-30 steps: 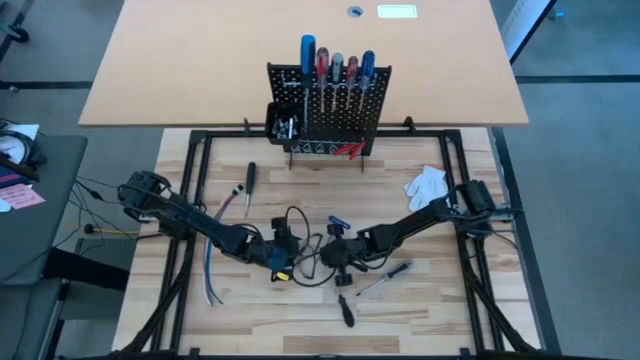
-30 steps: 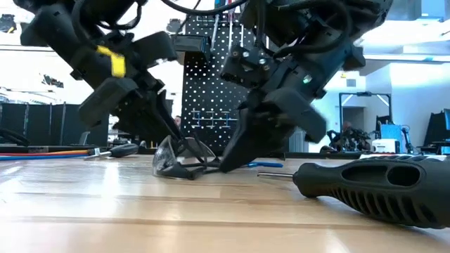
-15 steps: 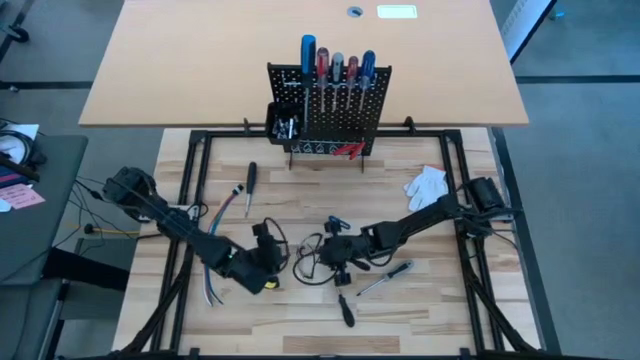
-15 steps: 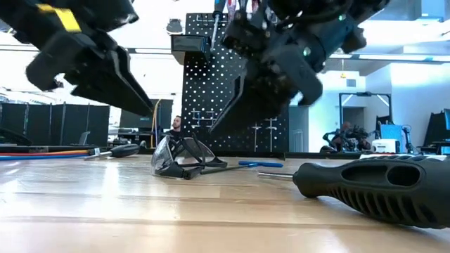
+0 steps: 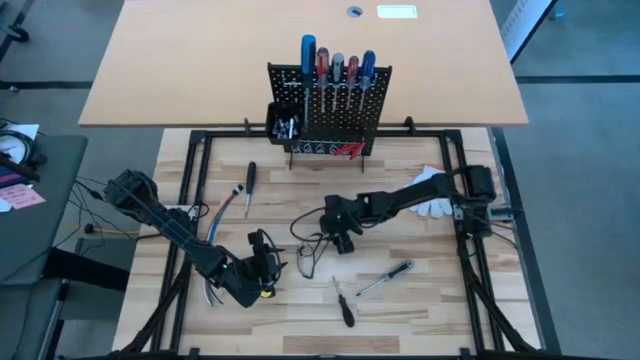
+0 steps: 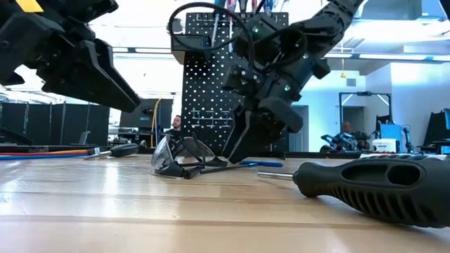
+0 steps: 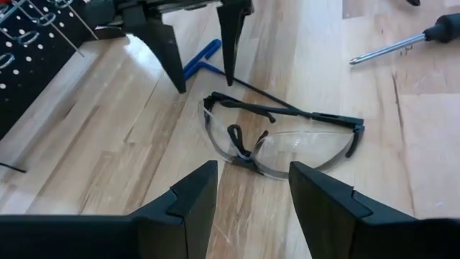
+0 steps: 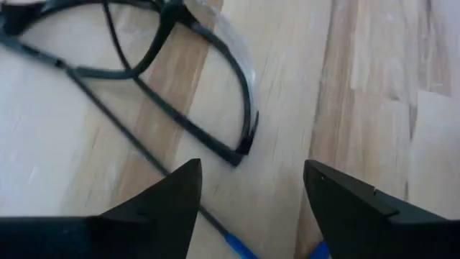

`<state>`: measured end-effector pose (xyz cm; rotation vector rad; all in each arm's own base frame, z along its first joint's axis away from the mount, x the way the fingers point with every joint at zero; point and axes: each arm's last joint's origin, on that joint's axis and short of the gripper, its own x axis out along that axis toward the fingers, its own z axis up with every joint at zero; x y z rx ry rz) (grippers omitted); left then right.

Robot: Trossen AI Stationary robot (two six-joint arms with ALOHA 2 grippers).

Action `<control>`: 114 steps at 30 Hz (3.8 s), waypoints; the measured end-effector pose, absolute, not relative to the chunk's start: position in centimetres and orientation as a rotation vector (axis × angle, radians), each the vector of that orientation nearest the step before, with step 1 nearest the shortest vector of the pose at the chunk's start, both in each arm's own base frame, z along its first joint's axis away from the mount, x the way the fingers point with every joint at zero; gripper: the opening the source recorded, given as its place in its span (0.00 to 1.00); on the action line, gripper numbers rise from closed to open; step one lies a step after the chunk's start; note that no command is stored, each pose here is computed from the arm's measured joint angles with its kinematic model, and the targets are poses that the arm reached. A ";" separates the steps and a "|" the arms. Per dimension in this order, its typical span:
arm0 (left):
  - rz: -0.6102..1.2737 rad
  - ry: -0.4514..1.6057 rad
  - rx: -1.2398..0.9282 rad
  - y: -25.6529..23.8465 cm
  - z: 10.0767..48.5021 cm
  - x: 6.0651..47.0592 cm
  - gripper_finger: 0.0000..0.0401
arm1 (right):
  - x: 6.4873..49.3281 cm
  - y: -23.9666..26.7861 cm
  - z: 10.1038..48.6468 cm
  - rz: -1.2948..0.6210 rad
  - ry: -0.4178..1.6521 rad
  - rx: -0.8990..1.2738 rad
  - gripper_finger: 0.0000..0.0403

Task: Hang tools onto peg board
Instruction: Hang the black safety glasses into the black bin on the black pegboard

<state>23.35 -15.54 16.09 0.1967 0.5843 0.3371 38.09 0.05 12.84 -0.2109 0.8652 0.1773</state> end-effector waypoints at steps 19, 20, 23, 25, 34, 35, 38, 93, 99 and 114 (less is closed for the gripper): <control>0.331 0.585 0.205 -15.6 16.1 23.4 0.42 | 39.4 -0.5 9.4 0.319 0.792 -0.235 0.44; 0.331 0.584 0.205 -15.6 16.1 23.4 0.42 | 39.4 -0.5 9.4 0.316 0.796 -0.223 0.40; 0.329 0.588 0.218 -15.6 16.1 23.4 0.42 | 39.4 -0.5 9.6 0.305 0.801 -0.197 0.26; 0.335 0.584 0.237 -15.6 16.1 23.2 0.42 | 39.3 -0.5 9.7 0.303 0.805 -0.194 0.19; 0.481 0.407 0.370 -17.8 16.5 20.3 0.42 | 38.0 -1.9 11.5 0.146 0.831 0.072 0.18; 0.486 0.389 0.381 -18.1 16.6 20.1 0.42 | 37.8 -2.1 11.6 0.112 0.829 0.126 0.18; 0.518 0.327 0.412 -18.6 16.8 19.5 0.42 | 37.0 -2.5 12.2 0.036 0.751 0.278 0.18; 0.134 -0.096 0.423 -13.5 24.1 28.7 0.35 | 33.9 4.0 21.6 0.514 -0.031 0.189 0.20; 0.127 -0.085 0.430 -13.7 24.0 28.7 0.19 | 33.9 4.1 21.5 0.516 -0.020 0.191 0.20; 0.200 -0.051 0.439 -15.2 23.9 27.6 0.03 | 32.8 1.4 22.7 0.437 0.108 0.243 0.48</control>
